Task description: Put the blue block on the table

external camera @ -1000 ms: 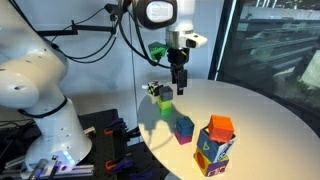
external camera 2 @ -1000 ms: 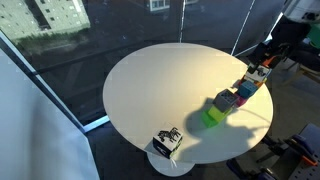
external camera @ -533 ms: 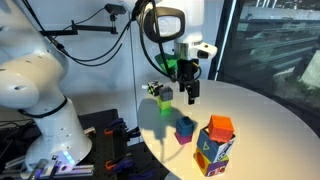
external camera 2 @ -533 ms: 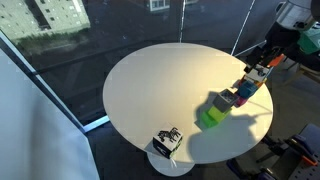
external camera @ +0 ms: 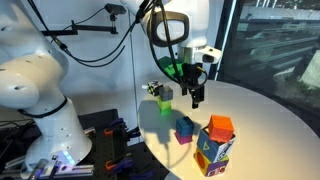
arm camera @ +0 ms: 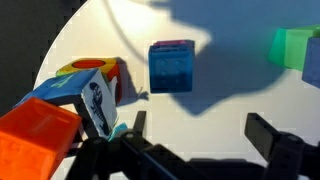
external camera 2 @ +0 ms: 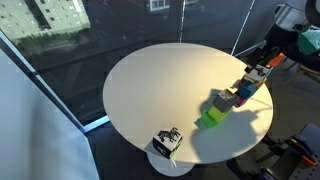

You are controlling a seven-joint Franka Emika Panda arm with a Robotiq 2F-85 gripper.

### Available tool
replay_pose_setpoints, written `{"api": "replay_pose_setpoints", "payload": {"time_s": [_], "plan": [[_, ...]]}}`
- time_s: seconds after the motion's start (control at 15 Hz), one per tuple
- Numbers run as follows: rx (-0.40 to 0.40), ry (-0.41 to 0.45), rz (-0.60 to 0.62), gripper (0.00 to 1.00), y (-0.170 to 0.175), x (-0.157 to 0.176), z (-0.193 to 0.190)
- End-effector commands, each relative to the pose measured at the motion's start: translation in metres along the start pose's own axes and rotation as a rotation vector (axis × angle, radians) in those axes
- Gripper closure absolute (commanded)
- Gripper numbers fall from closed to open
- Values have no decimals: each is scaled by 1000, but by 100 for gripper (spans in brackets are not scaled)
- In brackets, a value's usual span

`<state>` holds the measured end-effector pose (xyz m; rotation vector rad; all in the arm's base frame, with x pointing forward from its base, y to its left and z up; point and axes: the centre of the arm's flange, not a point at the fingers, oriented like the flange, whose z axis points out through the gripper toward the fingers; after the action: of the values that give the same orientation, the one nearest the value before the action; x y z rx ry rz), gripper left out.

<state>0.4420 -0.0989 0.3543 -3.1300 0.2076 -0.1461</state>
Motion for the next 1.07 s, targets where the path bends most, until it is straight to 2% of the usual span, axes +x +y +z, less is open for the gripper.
{"api": "replay_pose_setpoints", "payload": {"time_s": [0.0,0.27,1.0], "plan": [[0,0,0,0,0,0,0],[-9,-4,8,0,2,2,4],[-25,-123,43,0,11,-1,62]]}}
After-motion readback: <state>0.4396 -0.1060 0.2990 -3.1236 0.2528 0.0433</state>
